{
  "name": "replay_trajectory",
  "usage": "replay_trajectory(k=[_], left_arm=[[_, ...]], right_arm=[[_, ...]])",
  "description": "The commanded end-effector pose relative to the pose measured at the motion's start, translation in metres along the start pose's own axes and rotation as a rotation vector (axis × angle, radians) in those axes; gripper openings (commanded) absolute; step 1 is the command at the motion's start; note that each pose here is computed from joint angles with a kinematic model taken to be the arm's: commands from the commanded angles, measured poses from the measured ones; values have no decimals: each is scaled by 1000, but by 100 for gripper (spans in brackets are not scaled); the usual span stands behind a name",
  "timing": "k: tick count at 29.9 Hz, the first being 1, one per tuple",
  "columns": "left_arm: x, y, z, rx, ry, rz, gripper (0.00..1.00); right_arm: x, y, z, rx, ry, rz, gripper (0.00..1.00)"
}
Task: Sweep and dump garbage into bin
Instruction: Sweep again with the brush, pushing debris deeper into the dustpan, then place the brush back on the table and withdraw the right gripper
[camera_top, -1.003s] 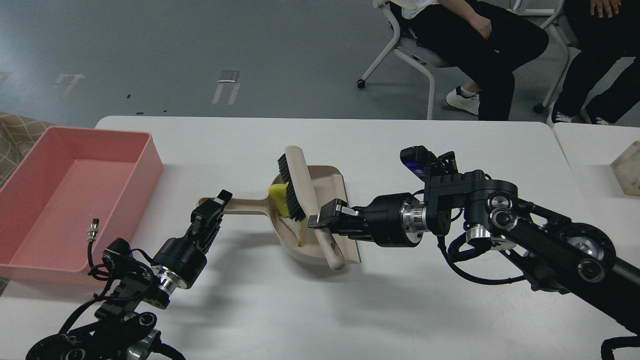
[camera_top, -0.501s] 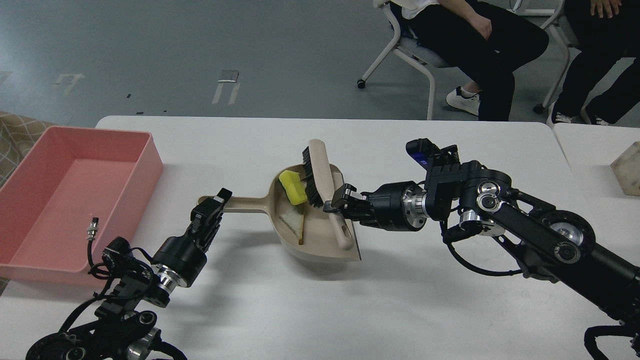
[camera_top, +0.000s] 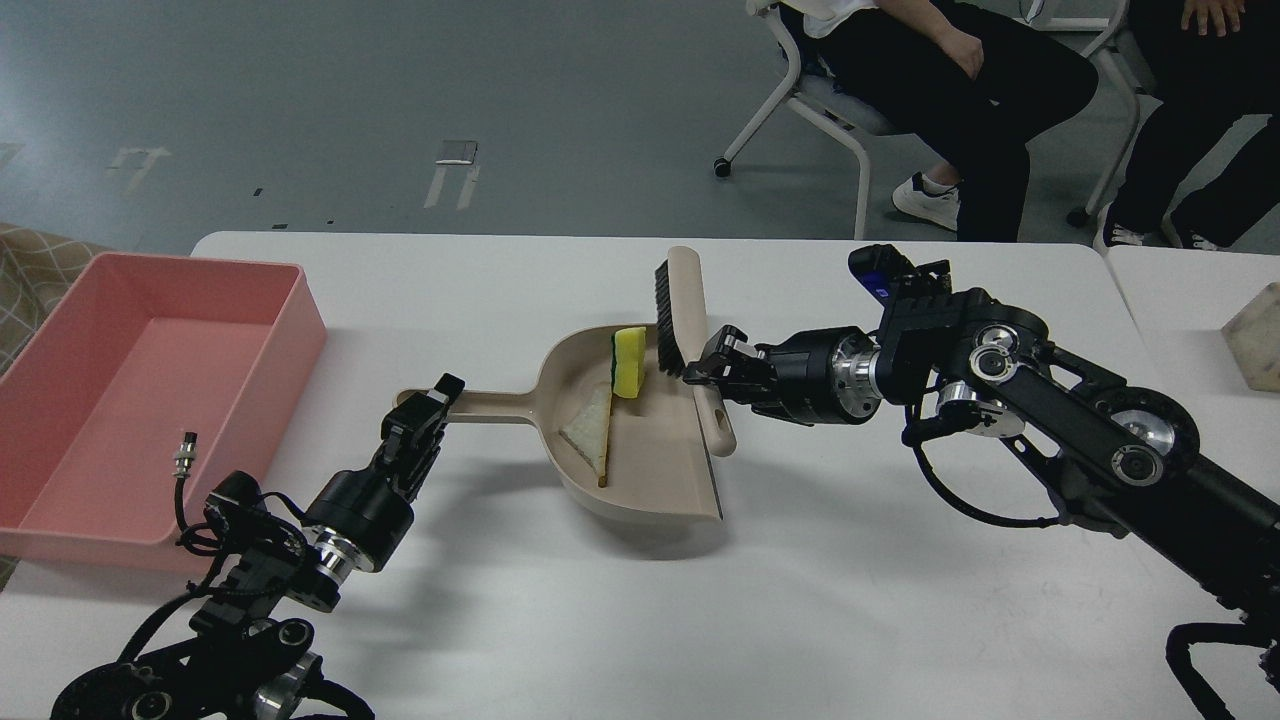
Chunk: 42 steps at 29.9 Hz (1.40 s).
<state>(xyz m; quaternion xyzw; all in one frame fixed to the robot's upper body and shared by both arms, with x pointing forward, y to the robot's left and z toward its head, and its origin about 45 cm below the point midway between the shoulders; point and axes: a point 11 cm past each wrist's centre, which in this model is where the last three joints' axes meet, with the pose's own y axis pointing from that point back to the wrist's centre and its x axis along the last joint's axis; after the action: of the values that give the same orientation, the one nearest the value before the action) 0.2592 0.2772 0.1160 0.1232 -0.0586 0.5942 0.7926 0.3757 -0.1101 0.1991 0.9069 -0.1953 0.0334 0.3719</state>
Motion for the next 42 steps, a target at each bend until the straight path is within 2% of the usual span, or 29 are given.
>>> replay_trajectory(k=[1, 7, 13, 21, 25, 33, 39, 42], left_arm=[[0, -1, 1, -3, 3, 1, 18], [-4, -2, 2, -8, 14, 0, 18], [-7, -3, 2, -7, 21, -1, 18], [-5, -3, 3, -10, 19, 2, 18], [-5, -6, 5, -19, 19, 2, 18], [-10, -12, 10, -34, 36, -1, 18], [-9, -17, 15, -48, 34, -1, 18], [-8, -18, 16, -51, 35, -1, 18]], right_arm=[[-1, -2, 0, -2, -1, -2, 0], [17, 1, 5, -32, -14, 37, 0], [34, 12, -6, -6, -12, 74, 0], [69, 56, 30, -91, -13, 176, 0], [80, 96, 57, -157, 12, 229, 0], [73, 156, 109, -288, 25, 267, 0], [54, 202, 150, -417, 27, 265, 0], [41, 213, 161, -455, 28, 246, 0]])
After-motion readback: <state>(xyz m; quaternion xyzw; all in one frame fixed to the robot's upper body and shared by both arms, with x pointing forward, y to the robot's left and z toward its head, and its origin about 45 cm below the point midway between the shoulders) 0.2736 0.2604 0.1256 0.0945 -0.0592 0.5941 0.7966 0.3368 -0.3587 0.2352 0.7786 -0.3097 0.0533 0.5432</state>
